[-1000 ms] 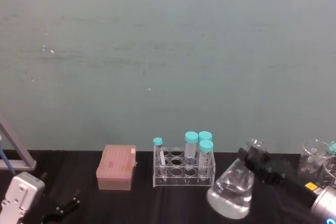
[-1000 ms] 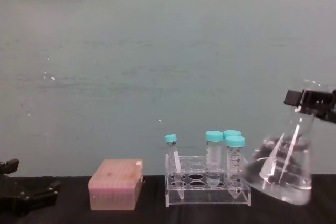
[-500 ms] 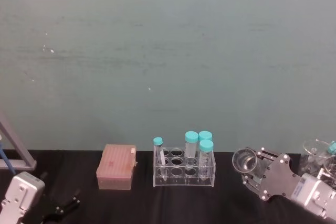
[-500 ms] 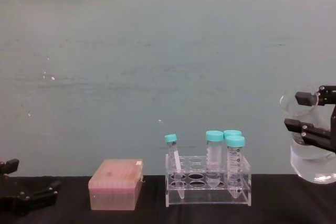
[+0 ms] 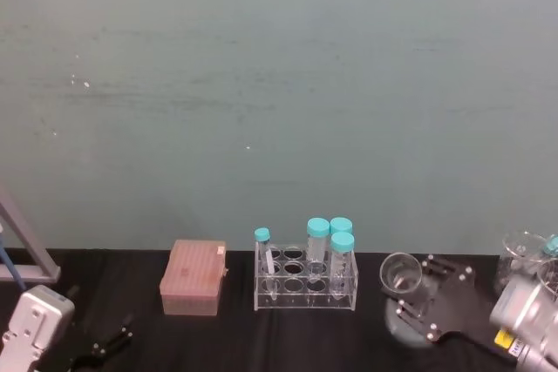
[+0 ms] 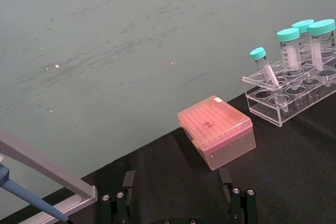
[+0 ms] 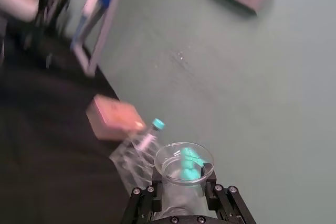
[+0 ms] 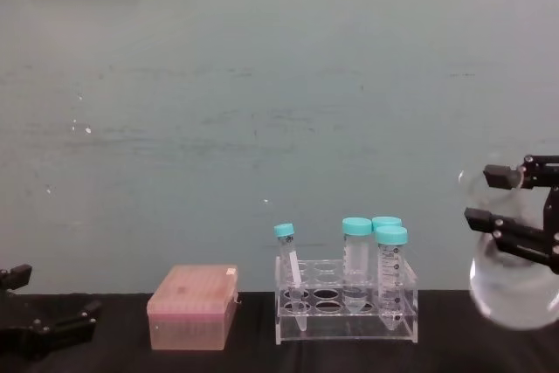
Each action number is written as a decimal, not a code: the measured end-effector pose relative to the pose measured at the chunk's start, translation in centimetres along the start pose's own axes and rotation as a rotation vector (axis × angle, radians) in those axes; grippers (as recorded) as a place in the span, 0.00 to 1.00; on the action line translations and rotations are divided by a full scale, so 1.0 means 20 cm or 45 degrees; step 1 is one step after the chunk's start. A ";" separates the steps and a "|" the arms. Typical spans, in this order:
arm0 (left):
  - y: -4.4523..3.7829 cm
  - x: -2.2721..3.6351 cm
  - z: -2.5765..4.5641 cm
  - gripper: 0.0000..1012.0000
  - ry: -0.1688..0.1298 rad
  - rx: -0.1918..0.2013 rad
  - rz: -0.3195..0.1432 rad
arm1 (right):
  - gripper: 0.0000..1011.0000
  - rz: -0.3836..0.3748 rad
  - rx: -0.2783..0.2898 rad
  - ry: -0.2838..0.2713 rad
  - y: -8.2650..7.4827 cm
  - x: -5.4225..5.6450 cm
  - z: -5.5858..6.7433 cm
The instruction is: Pick up the beaker with the right gripper, shake it three times, and then put it down.
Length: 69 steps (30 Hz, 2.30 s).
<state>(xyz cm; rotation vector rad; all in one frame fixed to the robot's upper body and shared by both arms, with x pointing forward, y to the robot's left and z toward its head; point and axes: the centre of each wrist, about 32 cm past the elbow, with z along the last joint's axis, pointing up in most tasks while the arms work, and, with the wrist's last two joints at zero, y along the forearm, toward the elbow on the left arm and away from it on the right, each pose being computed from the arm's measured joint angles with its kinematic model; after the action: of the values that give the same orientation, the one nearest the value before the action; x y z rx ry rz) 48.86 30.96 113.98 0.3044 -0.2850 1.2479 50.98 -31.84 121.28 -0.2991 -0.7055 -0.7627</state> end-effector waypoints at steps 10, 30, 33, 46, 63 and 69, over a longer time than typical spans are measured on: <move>0.000 0.000 0.000 0.99 0.000 0.000 0.000 | 0.45 -0.051 0.003 1.082 0.01 -0.08 -0.01; 0.000 0.000 0.000 0.99 0.000 0.000 0.000 | 0.45 -0.060 0.011 0.959 0.03 -0.08 0.01; 0.000 0.000 0.000 0.99 0.000 0.000 0.000 | 0.45 -0.058 0.010 0.949 0.03 -0.08 0.01; 0.000 0.000 0.000 0.99 0.000 0.000 0.000 | 0.45 -0.059 0.009 0.949 0.03 -0.08 0.00; 0.000 0.000 0.000 0.99 0.000 0.000 0.000 | 0.45 -0.085 -0.002 0.973 0.02 -0.07 -0.02; 0.000 0.000 0.000 0.99 0.000 0.000 0.000 | 0.45 -0.144 -0.011 0.989 0.02 -0.04 -0.06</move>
<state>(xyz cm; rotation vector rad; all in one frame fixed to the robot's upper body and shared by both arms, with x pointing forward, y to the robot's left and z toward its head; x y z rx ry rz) 48.86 30.97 113.98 0.3045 -0.2850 1.2479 51.45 -31.83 119.90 0.0432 0.0167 -0.9070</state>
